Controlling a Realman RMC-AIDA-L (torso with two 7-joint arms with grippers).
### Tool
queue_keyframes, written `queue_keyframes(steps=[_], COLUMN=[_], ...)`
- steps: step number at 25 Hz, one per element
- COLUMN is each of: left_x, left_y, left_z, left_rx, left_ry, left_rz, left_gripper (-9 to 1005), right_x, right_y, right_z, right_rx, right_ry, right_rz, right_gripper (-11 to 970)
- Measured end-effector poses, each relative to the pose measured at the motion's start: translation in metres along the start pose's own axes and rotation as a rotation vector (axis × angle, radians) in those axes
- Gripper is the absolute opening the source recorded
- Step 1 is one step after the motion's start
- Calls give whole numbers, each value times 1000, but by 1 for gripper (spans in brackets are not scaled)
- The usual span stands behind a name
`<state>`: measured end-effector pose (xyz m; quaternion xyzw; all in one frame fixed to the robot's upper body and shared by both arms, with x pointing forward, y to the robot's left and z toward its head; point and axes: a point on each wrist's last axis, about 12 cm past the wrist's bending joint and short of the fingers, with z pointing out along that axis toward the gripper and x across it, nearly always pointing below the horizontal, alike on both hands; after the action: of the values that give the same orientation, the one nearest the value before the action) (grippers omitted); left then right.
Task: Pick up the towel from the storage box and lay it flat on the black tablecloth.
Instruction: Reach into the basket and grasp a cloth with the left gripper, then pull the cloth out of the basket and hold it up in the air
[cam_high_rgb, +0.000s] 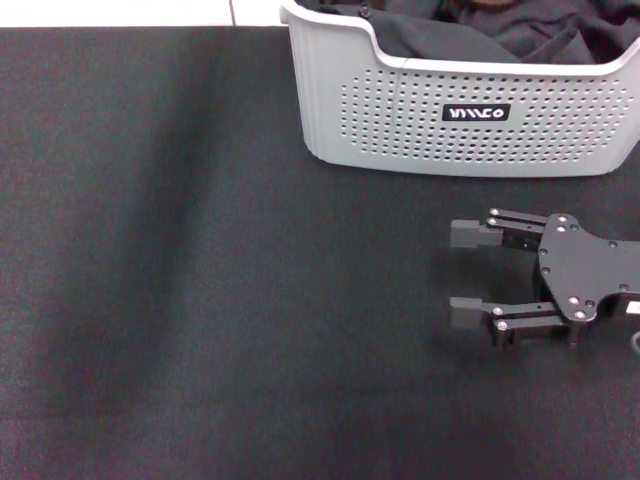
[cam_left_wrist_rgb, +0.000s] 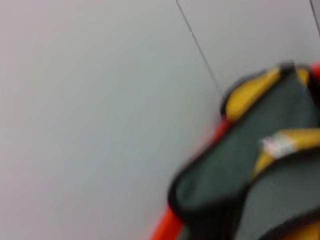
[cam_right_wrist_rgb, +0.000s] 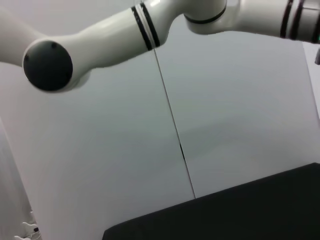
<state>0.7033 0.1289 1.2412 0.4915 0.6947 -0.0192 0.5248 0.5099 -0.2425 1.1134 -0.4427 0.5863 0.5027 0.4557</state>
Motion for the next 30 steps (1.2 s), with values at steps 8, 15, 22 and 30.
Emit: queue_keyframes(steps=[8,15,22,30], left_x=[-1,21,42,56], left_y=[13,19,12,-2], left_z=[-70,-150,-219,-238], left_rx=[-15,64,267,427], left_ry=[-342,-703,-1006,-1082], left_rz=[-246,-529,-613,-661], left_gripper=[12,10,10,10], right_x=[-2,-9,-16,-20], right_y=[0,-4,-6,-8], right_z=[-3,-8,-8,-6], right_rx=[12,40,42,37], right_ry=[-21,-51,-75,-74], right_rz=[-7,-29,-51,-75], right_gripper=[856,856,855,855])
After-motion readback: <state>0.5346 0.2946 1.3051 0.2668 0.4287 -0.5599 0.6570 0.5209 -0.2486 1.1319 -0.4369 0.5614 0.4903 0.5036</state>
